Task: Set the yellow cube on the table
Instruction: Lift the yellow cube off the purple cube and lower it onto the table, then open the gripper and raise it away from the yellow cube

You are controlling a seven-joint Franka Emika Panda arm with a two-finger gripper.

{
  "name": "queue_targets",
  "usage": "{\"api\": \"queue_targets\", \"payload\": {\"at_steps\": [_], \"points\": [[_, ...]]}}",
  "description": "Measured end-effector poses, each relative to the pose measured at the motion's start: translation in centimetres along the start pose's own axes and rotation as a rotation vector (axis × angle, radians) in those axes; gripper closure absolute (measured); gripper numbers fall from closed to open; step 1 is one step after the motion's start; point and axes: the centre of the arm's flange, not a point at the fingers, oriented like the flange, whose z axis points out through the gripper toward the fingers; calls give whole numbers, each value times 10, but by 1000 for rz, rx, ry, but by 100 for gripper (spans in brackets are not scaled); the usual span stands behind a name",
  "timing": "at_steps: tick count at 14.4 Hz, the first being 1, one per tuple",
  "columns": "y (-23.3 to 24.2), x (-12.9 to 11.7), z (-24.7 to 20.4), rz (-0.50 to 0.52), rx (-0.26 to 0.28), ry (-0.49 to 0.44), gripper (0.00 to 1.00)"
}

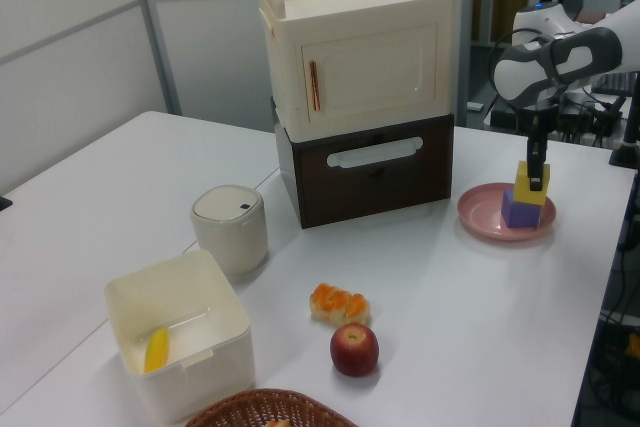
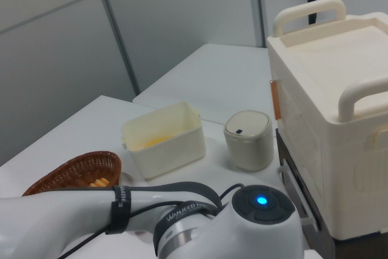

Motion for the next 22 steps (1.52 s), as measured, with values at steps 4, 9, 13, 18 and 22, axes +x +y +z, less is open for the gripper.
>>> {"api": "queue_targets", "payload": {"at_steps": [4,9,13,18,22], "points": [[-21,24,-41,-30,-17,8,43],[-114,118,-64,46,-37,28,43],[-191,173,-61,110,-35,26,36],[-236,200,-59,141,-37,26,0],[-273,220,-85,177,-54,75,0]]}}
